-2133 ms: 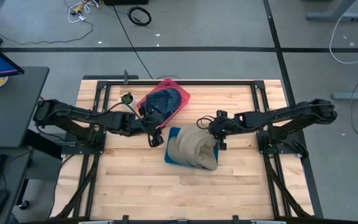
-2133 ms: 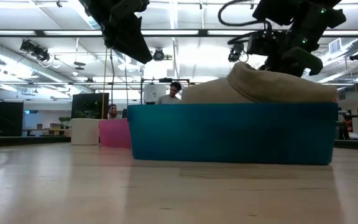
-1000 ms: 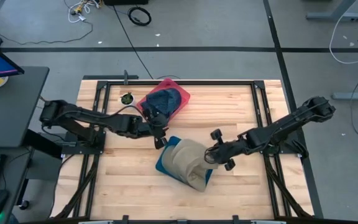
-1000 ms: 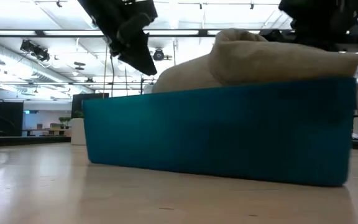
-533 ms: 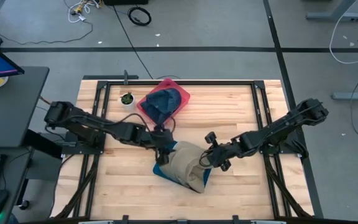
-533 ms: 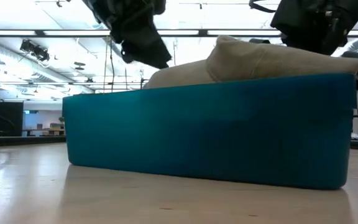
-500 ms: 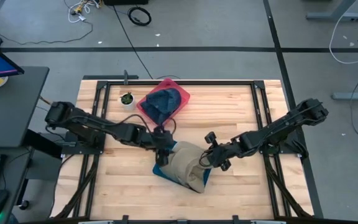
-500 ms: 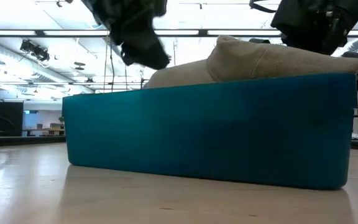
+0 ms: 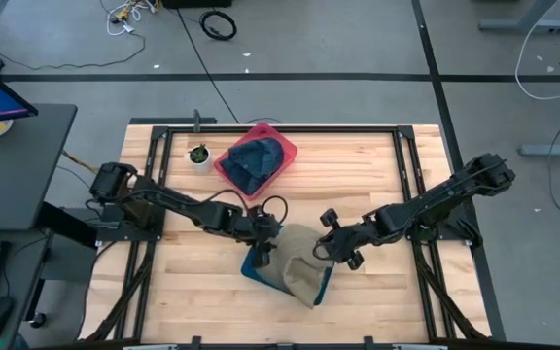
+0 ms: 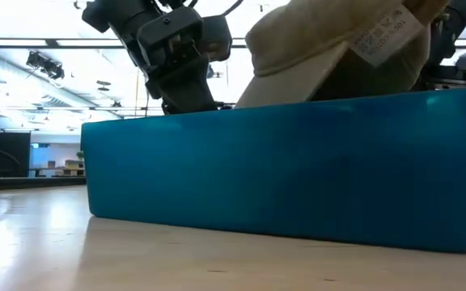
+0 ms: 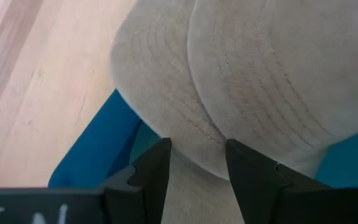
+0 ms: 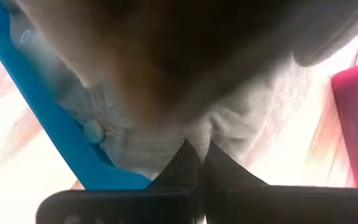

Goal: Pick & Place hat
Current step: Put the brown cap into the blue bin

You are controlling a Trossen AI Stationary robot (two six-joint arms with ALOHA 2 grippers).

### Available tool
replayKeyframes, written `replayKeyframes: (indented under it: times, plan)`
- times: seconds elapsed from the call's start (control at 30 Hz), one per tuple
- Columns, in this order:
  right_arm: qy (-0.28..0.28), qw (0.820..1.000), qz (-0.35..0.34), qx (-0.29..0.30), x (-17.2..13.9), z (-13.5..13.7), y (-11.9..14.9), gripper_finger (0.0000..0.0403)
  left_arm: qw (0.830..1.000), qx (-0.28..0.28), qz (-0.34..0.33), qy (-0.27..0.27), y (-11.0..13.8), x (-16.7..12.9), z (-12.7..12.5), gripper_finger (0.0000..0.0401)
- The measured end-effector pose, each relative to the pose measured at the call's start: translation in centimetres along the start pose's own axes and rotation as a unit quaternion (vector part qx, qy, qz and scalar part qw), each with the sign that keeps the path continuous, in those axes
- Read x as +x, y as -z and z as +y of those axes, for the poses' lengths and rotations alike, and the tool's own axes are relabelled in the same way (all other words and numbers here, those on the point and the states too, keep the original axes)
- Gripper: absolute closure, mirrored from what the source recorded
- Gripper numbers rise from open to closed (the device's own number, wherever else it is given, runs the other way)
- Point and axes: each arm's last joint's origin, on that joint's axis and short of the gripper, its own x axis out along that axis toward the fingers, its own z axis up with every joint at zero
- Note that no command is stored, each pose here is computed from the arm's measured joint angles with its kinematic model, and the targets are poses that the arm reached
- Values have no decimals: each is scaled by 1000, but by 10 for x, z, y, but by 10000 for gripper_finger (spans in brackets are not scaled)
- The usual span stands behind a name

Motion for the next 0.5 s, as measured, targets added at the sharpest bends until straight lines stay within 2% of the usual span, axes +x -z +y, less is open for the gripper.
replayKeyframes:
  times: [0.23, 0.33, 0.5]
  plan:
    - [28, 999, 3, -33, -7, -1, -5, 403, 1000, 2, -7, -5, -2, -1, 3, 236]
    - [43, 998, -40, -34, -22, -5, -18, 403, 1000, 6, -5, -11, -1, 0, 4, 236]
    - [-24, 989, -145, 17, -32, -5, -36, 403, 1000, 5, -13, -17, -3, 1, 5, 236]
